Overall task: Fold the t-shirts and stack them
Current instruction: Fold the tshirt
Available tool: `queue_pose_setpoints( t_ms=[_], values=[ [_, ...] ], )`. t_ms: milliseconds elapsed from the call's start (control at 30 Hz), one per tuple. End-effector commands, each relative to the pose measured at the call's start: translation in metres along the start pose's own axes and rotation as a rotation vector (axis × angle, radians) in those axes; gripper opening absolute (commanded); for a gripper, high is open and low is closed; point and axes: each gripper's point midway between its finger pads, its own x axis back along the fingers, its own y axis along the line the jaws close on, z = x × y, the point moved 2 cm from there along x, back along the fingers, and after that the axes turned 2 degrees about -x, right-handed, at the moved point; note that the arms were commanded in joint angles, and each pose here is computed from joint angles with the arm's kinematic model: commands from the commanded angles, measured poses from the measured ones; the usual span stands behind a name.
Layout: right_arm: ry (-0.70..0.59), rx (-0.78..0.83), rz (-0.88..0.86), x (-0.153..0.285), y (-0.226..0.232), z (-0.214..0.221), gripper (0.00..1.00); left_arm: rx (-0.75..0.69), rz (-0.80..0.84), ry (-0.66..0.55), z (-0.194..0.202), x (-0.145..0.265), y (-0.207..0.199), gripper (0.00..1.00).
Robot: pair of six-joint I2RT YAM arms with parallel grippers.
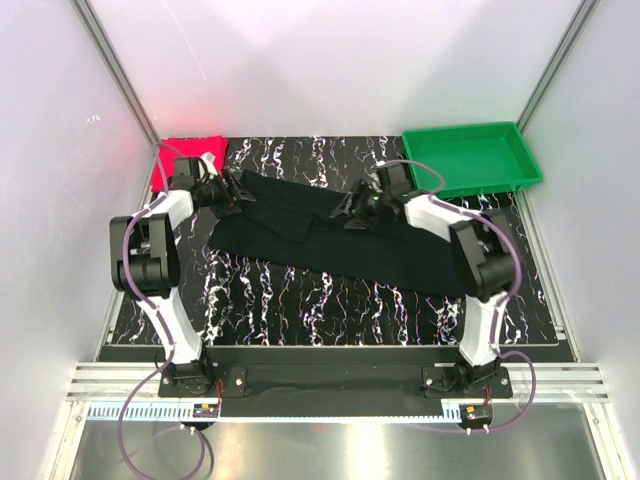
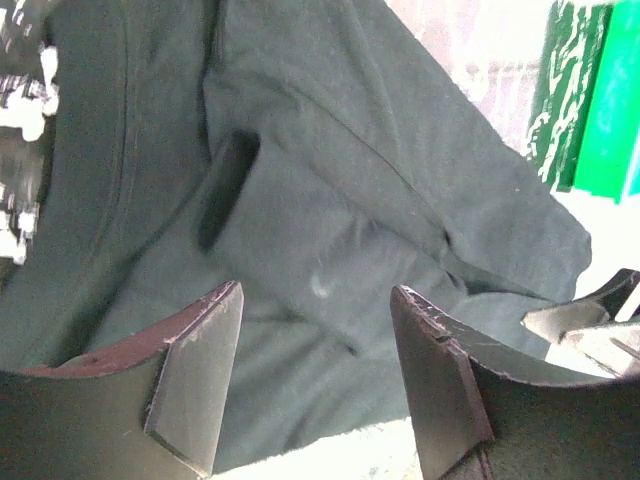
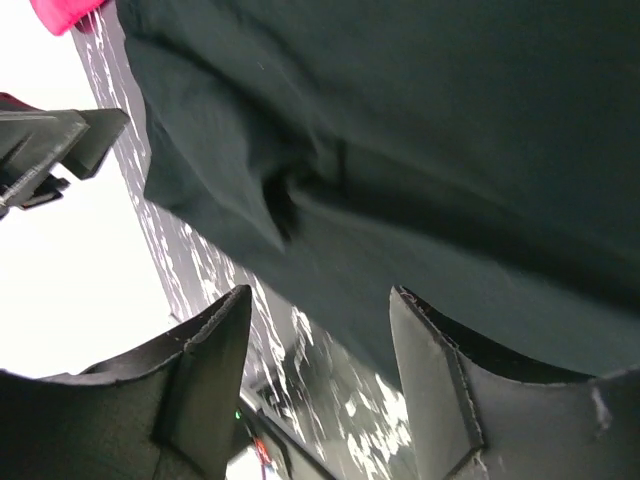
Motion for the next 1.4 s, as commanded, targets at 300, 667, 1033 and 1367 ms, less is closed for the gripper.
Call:
queue_pose_setpoints(
  t_ms=[300,667,1033,1367],
  values=[
    [-0.028,0.004,-0.111,-0.074,0.056,0.001,0.66,-0.134,-0.026,-0.027,-0.023,-0.01,0.008,0.65],
    [0.009,0.126,-0.114,-0.067,0.055,0.02,0.65,-0.102,0.017,0.024,-0.017,-0.031,0.015,0.61],
    [0.082,0.168,-0.127,-0.068,0.063,0.039,0.62,-0.105,0.052,0.021,-0.02,-0.038,0.013,0.59],
    [0.14,0.14,-0.137,-0.093,0.063,0.049,0.55,-0.062,0.097,0.028,-0.014,-0.032,0.003,0.44]
  ],
)
